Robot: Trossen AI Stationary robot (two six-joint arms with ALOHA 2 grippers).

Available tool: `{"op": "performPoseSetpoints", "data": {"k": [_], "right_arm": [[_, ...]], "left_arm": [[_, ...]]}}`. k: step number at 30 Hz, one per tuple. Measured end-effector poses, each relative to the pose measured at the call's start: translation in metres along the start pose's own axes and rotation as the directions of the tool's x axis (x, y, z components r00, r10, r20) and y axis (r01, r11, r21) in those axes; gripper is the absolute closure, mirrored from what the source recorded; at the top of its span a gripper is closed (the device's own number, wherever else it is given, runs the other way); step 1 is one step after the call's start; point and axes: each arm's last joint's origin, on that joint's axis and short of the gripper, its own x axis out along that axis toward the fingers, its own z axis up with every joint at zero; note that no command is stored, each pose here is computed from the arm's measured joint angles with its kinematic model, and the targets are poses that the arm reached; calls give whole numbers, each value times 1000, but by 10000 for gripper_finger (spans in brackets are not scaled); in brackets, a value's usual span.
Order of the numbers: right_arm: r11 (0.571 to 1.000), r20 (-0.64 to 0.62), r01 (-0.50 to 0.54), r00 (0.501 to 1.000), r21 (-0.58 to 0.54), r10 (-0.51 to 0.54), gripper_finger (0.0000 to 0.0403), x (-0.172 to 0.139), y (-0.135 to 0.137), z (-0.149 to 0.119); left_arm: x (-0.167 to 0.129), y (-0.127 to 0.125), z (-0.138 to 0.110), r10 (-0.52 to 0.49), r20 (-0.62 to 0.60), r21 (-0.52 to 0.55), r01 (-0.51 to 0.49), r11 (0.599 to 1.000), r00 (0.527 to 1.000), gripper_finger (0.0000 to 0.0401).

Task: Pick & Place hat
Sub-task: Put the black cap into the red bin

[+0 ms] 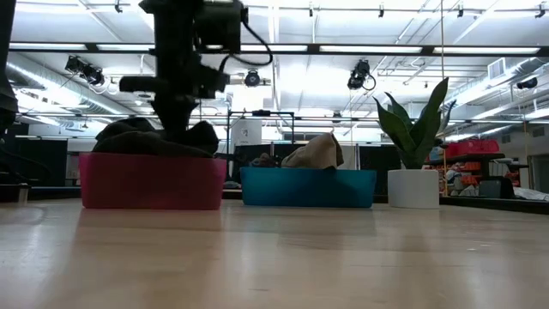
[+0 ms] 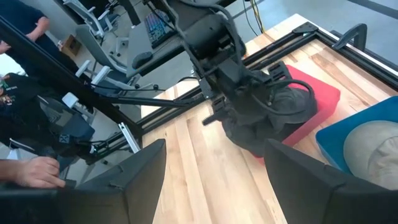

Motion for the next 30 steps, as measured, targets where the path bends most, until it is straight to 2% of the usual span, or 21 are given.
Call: {"op": "performPoseSetpoints", "data": {"k": [8,12,14,17,30], "right_arm": [[1000,0,0,1000,21,0,130,0,0,0],[1000,-3,2,1000,26,-2,130,2,0,0],[1000,-9,5,1000,27,-5,130,3,0,-1],[1000,-20,12,1000,29,-11,130,7,-1,-1],[999,-35,20,999,28,-19,130,9,-2,-2]], "left_arm": [[32,-7,-7,-23,-23,-3,23,1000,999,392],[39,-10,-11,-13,-43,26,14,1000,999,392],[40,-10,-11,2,-51,-7,-3,1000,999,387],[37,-9,-11,6,-58,-53,-9,999,998,352],[-9,4,2,-17,-38,-43,15,999,999,164]]}}
